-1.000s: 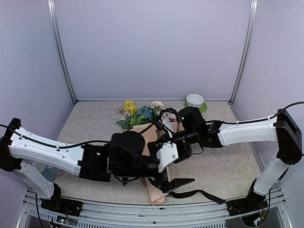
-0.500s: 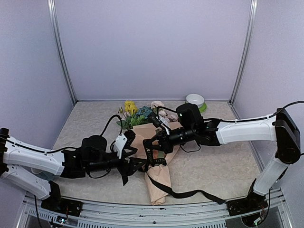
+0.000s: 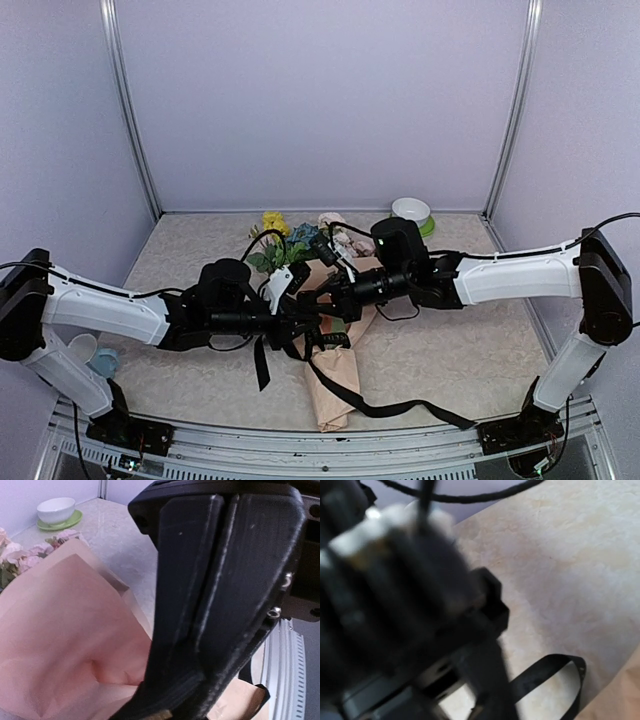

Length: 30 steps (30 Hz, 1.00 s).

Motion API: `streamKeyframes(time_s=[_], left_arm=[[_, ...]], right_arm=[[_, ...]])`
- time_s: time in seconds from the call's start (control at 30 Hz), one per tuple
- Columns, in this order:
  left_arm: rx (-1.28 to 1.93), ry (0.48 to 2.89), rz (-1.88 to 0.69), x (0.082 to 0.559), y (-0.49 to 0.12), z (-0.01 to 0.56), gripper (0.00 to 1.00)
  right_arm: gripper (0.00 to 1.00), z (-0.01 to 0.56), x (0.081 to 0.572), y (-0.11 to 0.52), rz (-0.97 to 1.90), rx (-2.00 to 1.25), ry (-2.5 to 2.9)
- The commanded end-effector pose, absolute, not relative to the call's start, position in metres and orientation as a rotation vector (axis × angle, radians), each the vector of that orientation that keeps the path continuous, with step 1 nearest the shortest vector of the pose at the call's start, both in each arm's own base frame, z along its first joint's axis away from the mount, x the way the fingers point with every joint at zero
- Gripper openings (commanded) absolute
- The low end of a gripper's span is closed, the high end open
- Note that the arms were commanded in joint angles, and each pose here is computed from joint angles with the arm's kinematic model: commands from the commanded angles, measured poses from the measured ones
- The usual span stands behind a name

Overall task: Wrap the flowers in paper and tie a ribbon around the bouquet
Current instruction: Cross the half-tied ribbon over the folded bouquet.

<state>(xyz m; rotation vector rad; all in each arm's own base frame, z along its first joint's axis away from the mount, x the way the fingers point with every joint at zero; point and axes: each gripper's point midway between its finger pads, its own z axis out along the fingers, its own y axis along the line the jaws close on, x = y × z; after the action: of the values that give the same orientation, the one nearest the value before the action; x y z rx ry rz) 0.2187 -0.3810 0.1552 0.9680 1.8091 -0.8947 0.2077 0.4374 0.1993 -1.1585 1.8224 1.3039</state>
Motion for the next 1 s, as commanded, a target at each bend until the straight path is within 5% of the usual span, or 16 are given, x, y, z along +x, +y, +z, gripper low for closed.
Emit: streamKeyframes(time_s=[0.0, 0.13, 0.23, 0.5, 0.57, 0.67, 0.97], left_arm=[[1.085, 1.757, -1.038, 0.199, -0.394, 0.165, 0.06], [1.054, 1.779, -1.05, 0.199, -0.39, 0.164, 0.0], [1.016, 1.794, -1.045, 0.202, -0.385, 0.162, 0.0], [0.996, 1.812, -1.039, 0.206, -0.384, 0.159, 0.0], [0.994, 1.82, -1.036, 0.207, -0.383, 0.156, 0.0], [0.988, 1.828, -1.033, 0.208, -0.383, 0.155, 0.0], [1.003, 1.836, -1.038, 0.209, -0.385, 0.152, 0.0]], right_arm=[[0.0, 0.203, 0.2, 0.439, 1.334, -1.169, 1.794], [0.0, 0.203, 0.201, 0.435, 1.307, -1.162, 1.804], [0.16, 0.2, 0.211, 0.424, 1.197, -1.126, 1.849], [0.23, 0.169, 0.207, 0.394, 1.117, -1.115, 2.009], [0.21, 0.169, 0.198, 0.394, 1.153, -1.137, 1.993], [0.05, 0.163, 0.187, 0.4, 1.155, -1.21, 1.986], [0.07, 0.126, 0.208, 0.401, 0.949, -1.235, 2.084]])
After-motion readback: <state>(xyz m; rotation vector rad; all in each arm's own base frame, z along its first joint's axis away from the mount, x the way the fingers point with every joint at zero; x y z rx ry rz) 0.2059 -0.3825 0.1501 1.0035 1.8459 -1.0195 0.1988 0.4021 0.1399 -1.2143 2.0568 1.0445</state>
